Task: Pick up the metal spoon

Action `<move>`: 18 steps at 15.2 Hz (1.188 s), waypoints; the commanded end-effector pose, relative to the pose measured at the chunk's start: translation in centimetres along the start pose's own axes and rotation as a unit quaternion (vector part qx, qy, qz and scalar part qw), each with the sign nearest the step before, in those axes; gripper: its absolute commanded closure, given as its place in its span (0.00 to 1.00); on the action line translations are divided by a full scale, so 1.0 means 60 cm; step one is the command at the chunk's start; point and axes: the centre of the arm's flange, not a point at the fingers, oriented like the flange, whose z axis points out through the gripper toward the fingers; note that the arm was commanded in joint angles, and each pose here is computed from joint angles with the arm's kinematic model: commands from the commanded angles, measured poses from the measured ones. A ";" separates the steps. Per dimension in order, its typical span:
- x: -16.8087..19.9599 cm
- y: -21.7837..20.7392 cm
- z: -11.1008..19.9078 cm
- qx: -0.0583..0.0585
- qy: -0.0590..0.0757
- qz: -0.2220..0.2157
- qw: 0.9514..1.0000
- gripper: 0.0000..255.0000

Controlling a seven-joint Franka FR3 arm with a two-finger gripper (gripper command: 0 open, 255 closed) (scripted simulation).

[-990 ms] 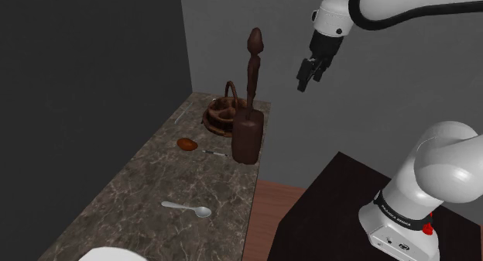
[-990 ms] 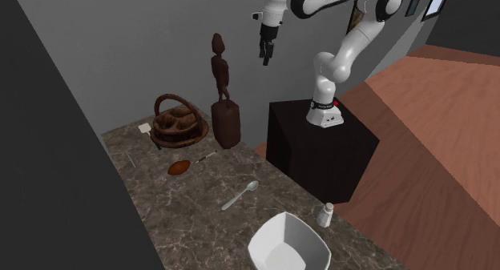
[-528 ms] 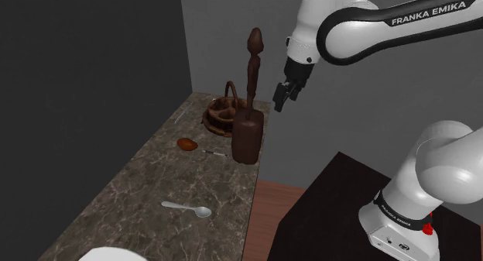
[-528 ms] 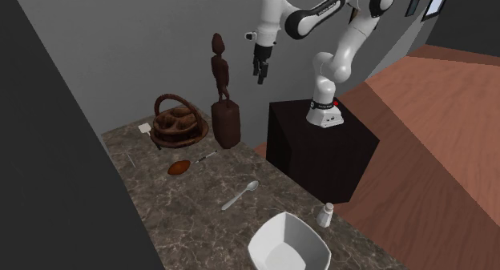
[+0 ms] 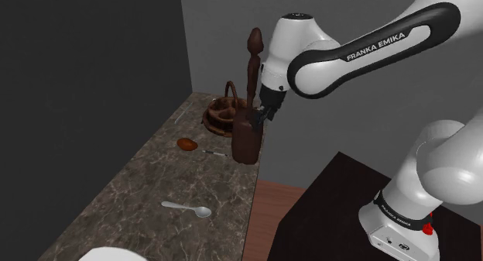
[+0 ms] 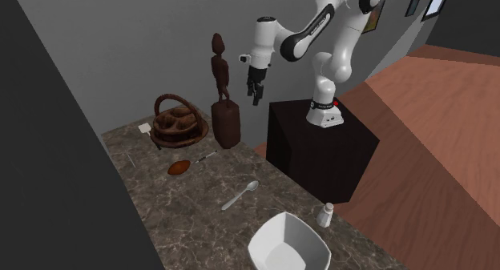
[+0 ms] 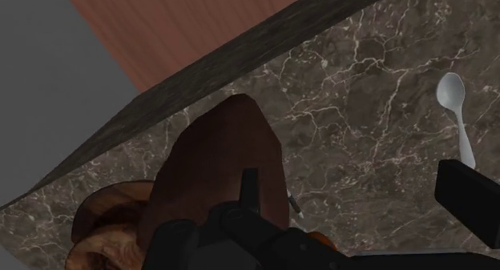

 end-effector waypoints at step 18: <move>0.107 -0.253 0.295 0.053 0.016 -0.070 0.996 0.00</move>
